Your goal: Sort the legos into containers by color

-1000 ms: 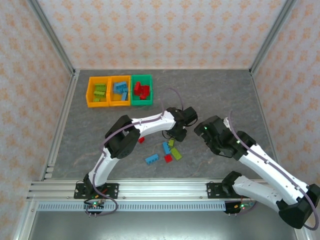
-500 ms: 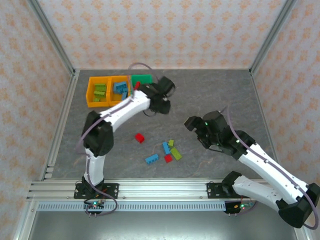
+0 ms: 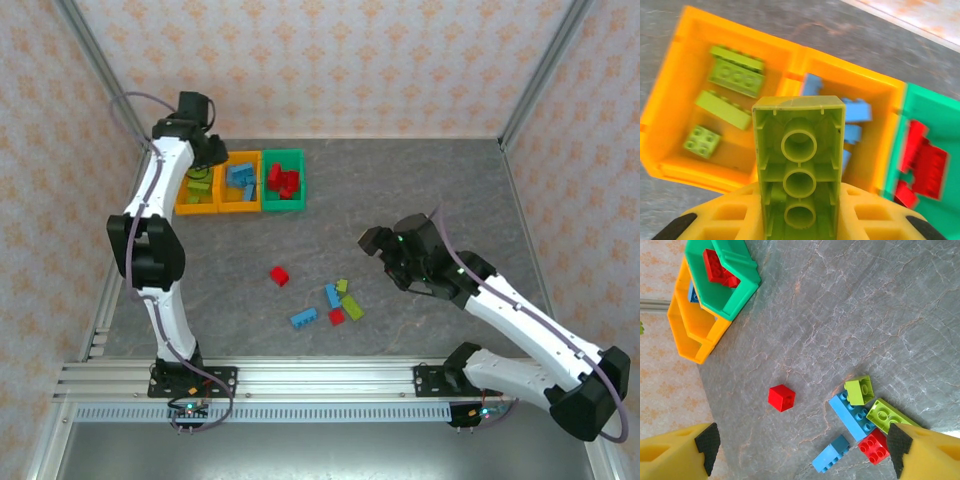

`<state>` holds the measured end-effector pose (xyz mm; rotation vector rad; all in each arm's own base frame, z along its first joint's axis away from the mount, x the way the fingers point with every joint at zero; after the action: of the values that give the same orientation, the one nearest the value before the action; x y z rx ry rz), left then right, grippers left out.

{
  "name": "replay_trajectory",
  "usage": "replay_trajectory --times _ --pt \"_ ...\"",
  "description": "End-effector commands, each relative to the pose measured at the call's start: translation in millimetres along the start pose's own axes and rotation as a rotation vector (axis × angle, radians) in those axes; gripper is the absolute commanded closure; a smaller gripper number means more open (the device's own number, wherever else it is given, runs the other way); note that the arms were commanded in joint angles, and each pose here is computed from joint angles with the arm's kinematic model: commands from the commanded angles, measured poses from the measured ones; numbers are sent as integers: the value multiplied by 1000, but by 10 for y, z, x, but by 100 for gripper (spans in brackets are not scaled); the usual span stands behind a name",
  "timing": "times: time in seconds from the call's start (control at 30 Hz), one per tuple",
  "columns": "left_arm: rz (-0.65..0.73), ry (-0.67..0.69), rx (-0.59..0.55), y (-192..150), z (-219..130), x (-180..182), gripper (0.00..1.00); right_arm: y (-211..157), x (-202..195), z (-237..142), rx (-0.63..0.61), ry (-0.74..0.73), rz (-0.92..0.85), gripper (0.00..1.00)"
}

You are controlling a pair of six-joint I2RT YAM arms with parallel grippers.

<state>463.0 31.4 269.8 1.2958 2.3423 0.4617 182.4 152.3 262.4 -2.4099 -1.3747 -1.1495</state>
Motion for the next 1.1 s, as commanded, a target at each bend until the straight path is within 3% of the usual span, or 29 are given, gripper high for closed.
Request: replay_trajectory --times 0.0,0.17,0.3,0.4,0.57,0.83,1.07 --pt "-77 82 28 112 121 267 74 29 140 -57 -10 40 -1 11" --pt "-82 133 88 228 365 411 68 43 165 -10 -12 25 -16 11" --pt "-86 130 95 288 417 424 47 58 251 53 11 13 -44 11" --pt "-93 90 68 328 275 386 37 66 302 131 34 -18 -73 11" --pt "-107 -5 44 250 -180 292 38 51 392 324 92 -74 -133 13" --pt "94 -164 -25 -596 -1243 -72 38 -245 897 933 271 -190 -473 14" --pt "280 -117 -44 -1489 -1600 133 38 -652 1126 1601 409 -272 -828 14"
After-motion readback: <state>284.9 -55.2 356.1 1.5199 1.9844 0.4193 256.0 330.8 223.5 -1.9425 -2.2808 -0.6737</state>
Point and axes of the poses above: each hand's point on the last joint's axis, 136 mm out from that joint toward the fingers, its own z axis out along the fingers, its own x axis along the line the jaws close on, y = z × x, the point moved 9 cm from there along -z, back along the fingers, and after that the axes turned 4 degrees about -z, right-handed, at the moved point
